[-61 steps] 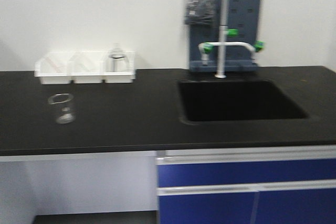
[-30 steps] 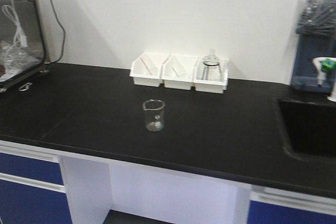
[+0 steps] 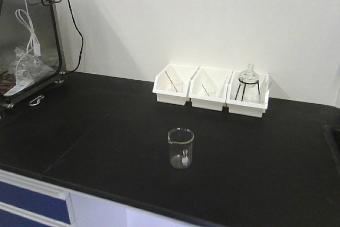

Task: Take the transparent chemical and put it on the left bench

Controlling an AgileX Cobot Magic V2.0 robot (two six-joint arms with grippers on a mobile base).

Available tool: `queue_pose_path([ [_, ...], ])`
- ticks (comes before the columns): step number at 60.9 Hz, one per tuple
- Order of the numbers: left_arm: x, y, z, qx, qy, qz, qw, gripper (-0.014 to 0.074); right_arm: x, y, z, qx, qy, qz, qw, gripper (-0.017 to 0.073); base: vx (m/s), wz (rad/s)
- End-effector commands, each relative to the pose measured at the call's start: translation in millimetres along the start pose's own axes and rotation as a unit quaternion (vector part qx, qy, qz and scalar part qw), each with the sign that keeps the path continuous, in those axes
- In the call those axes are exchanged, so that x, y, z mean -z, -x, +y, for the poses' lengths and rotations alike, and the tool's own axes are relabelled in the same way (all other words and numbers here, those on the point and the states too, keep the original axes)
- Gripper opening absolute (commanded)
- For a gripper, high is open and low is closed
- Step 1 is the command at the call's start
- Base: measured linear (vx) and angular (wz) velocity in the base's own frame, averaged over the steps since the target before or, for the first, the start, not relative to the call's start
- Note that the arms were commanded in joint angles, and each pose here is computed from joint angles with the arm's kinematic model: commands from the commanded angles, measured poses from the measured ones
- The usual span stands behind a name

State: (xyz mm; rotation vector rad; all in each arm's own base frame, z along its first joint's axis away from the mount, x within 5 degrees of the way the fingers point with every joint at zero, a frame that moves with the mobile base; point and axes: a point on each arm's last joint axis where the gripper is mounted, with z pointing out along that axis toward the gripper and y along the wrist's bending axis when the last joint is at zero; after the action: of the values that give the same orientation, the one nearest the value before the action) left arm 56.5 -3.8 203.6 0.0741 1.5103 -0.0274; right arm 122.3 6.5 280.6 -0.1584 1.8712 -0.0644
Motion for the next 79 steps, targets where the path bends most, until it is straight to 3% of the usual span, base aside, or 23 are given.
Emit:
queue_pose_path([
  [1, 1.3, 2.8, 0.1, 0.004, 0.001, -0.041, 0.999, -0.0003, 2.8, 16.6, -0.9, 0.003, 0.001, -0.052, 0.999, -0.0008, 0.37, 0.05],
  [71, 1.3, 2.8, 0.1, 0.004, 0.001, -0.041, 0.999, -0.0003, 2.8, 17.0, -0.8, 0.003, 0.001, -0.054, 0.999, -0.0008, 0.22, -0.05],
  [79, 1.3, 2.8, 0.1, 0.004, 0.001, -0.041, 0.999, -0.0003, 2.6, 20.0, 0.0, -0.018, 0.007, -0.071, 0.997, -0.0008, 0.06, -0.04],
])
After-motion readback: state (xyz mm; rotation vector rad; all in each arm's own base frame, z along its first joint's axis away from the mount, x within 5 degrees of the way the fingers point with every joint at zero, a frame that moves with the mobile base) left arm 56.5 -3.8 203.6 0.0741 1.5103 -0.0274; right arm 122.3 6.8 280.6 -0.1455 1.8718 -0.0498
